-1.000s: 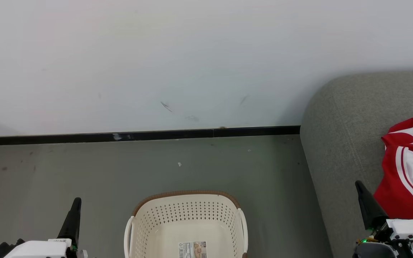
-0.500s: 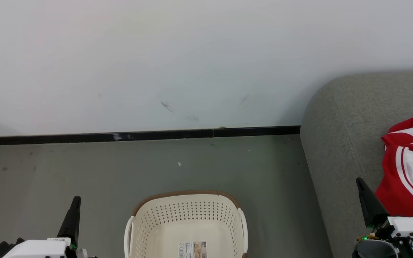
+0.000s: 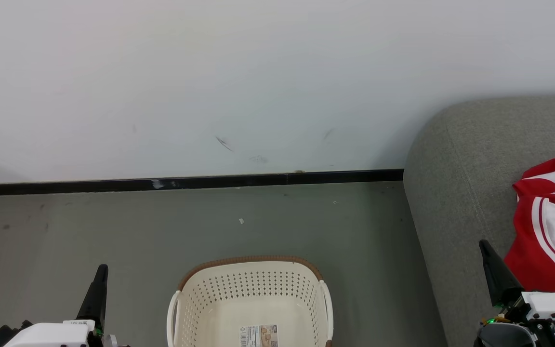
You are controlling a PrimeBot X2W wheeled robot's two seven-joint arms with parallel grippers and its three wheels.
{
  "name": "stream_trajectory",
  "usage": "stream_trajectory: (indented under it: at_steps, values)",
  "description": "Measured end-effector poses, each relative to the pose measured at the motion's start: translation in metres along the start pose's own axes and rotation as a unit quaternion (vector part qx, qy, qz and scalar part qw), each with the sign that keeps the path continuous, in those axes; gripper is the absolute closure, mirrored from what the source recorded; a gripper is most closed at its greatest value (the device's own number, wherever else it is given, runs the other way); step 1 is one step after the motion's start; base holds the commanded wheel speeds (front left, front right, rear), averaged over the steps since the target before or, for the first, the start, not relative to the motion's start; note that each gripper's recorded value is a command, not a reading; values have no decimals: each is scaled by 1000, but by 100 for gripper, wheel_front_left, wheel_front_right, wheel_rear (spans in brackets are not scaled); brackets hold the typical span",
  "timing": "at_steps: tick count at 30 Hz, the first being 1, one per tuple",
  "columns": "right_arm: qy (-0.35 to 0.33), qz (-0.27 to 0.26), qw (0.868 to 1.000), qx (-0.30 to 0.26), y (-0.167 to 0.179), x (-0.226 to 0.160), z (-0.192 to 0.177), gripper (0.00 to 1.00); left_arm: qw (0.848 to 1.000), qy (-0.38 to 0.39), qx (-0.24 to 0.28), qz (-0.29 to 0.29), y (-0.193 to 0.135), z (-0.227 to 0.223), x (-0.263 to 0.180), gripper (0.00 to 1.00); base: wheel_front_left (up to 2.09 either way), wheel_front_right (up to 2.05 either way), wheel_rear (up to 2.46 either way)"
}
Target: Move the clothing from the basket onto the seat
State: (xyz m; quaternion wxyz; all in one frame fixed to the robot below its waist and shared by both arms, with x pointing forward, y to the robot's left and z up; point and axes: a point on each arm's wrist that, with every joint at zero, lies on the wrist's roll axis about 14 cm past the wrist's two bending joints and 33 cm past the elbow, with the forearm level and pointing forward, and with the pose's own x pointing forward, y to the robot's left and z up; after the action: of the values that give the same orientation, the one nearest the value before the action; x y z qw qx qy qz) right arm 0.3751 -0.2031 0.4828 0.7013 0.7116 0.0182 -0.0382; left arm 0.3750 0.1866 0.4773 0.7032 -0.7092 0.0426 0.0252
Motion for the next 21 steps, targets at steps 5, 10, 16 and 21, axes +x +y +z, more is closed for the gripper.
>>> stream_trajectory:
  at_steps: [5, 10, 16, 21]
  values:
    - [-1, 0, 1000, 0, 0, 0, 0, 100, 1000, 0, 0, 0, 0, 0, 0, 100, 0, 0, 0]
    - [-1, -1, 1000, 0, 0, 0, 1, 100, 1000, 0, 0, 0, 0, 0, 0, 100, 0, 0, 0]
    - [-2, -1, 1000, 0, -1, 0, 1, 100, 1000, 0, 0, 0, 0, 0, 0, 100, 0, 0, 0]
    - [-3, -1, 1000, 1, -1, 0, 2, 100, 1000, 0, 0, 1, 1, 0, 0, 100, 0, 0, 0]
